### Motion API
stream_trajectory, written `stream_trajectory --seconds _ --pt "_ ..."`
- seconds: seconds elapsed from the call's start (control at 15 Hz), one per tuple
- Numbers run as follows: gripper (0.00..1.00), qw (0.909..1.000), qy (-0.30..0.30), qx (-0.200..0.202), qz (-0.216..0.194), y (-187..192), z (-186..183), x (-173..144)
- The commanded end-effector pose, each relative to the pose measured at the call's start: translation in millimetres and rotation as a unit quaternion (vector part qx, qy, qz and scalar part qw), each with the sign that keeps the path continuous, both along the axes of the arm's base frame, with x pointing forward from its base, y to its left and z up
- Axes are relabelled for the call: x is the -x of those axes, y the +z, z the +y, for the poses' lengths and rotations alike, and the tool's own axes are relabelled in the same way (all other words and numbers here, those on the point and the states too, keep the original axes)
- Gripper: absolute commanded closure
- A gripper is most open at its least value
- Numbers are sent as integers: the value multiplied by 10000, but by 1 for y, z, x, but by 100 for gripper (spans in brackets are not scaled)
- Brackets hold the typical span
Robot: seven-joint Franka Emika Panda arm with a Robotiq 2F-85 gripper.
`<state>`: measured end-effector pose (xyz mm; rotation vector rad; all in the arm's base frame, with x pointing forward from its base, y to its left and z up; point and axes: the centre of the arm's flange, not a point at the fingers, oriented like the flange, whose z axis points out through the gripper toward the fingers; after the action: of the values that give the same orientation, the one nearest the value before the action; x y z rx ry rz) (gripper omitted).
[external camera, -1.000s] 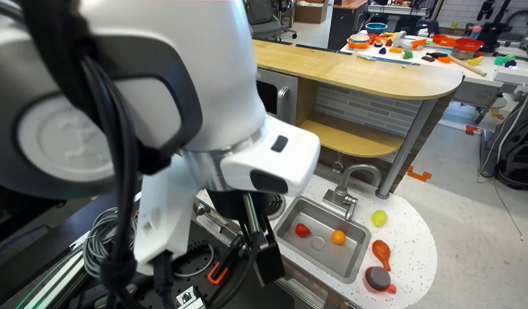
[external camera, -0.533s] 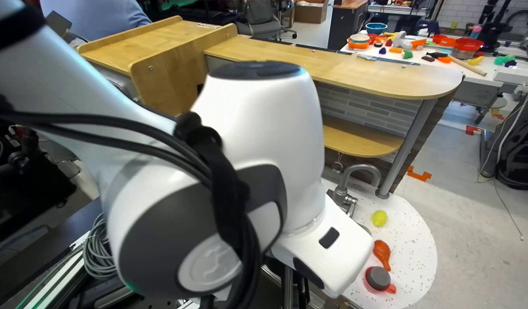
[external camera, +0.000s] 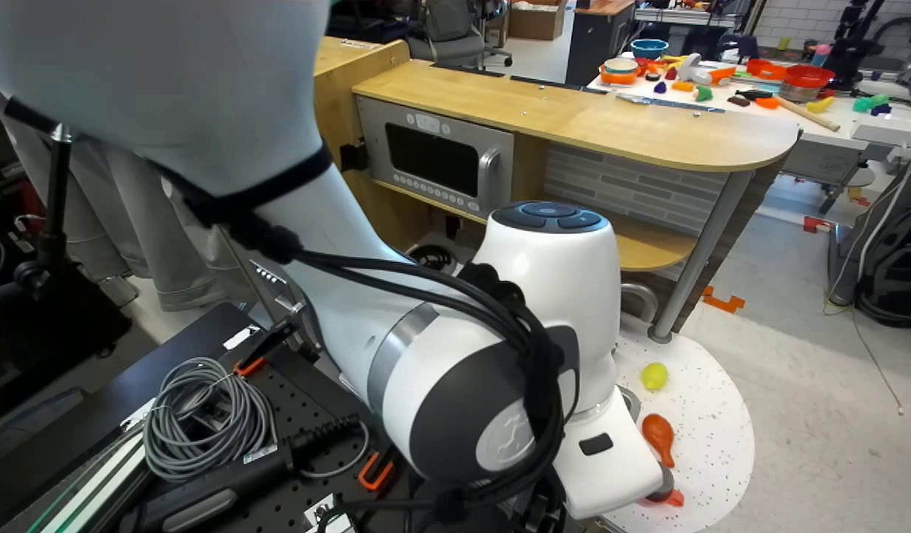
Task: Remove the grey object from the orange cup on the right side of the countertop
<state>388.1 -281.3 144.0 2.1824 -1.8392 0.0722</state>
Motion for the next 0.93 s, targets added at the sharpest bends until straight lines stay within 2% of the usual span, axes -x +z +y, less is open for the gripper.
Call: stream_trajectory --seconds 0.0,0.33,0.53,0.87 --pt "0 9949 -974 206 -126 -37 -2 -44" --pt "0 9740 -2175 500 -385 -67 -13 -81" --pt "0 9681 -2348 656 -583 -65 -23 -97" --pt "0 9652 -2437 713 -628 -64 -36 -121"
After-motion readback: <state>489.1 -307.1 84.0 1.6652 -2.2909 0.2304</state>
